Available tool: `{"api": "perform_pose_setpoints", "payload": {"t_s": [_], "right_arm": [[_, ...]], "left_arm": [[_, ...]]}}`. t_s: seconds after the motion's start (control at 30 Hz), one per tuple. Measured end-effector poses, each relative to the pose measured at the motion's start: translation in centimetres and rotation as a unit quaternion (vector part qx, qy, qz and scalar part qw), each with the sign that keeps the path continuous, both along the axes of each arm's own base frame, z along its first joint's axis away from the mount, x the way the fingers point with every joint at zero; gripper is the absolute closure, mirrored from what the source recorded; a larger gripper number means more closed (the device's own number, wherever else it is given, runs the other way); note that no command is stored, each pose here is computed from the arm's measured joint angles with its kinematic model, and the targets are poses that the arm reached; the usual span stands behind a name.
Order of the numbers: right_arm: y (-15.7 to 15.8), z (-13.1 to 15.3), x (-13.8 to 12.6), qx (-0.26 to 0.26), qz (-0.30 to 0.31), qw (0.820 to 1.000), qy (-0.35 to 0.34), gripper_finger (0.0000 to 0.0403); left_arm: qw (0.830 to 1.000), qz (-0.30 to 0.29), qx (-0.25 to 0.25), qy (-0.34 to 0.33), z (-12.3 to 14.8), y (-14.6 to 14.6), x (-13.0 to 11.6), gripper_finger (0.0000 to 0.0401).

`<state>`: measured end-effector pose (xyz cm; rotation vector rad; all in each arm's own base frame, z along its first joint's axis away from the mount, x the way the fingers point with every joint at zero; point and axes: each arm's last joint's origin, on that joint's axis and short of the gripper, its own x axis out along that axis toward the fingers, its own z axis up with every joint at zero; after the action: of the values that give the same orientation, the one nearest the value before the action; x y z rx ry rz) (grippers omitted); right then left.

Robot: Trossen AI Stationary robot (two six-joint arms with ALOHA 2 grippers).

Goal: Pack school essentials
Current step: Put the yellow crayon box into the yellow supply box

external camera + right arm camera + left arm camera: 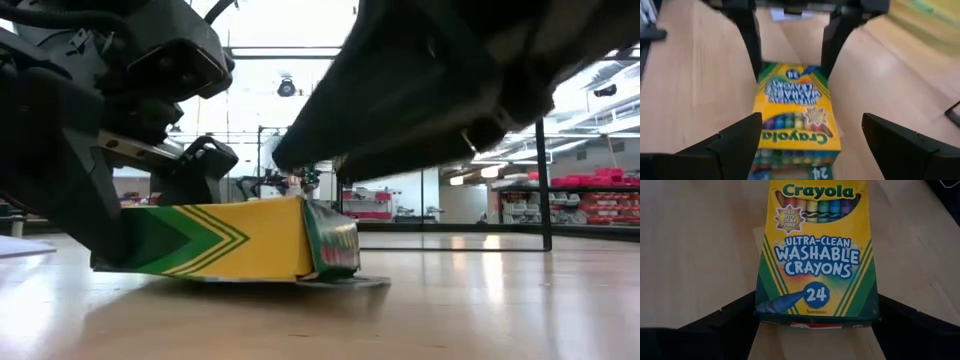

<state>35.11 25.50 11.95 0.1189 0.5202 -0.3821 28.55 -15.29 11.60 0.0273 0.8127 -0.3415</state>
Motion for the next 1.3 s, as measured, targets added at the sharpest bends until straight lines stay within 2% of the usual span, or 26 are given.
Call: {"api": "perform_pose_setpoints", "payload": {"t_s": [0.1,0.4,0.6,0.83,0.97,1.3], "right_arm": [[-0.1,0.8,-0.1,-0.008,0.020,1.000,0.011,0.0052],[-2.1,8.6,-2.7,-0.061,0.012,0.998,0.017,0.0052],[-3.7,12.3,-5.4,-0.085,-0.012,0.996,0.027,0.0052],[-5.1,15.1,-7.7,-0.086,-0.028,0.996,0.002,0.0052],[-5.9,16.6,-8.6,-0.095,-0.034,0.995,-0.007,0.0052],[-8.1,20.1,-10.6,-0.105,-0.033,0.994,-0.024,0.0052]], "left_arm": [[1.000,-0.006,0.005,0.000,0.3,-0.2,0.3,0.0061],[0.999,-0.027,0.026,-0.023,1.7,-0.7,1.5,0.0062],[0.999,-0.012,0.026,-0.033,2.8,-0.3,2.5,0.0063],[0.997,0.016,0.009,-0.070,6.1,1.4,2.9,0.0063],[0.997,0.035,0.000,-0.071,8.4,2.5,2.1,0.0063],[0.996,0.085,0.024,-0.023,12.7,6.1,-1.9,0.0063]]}}
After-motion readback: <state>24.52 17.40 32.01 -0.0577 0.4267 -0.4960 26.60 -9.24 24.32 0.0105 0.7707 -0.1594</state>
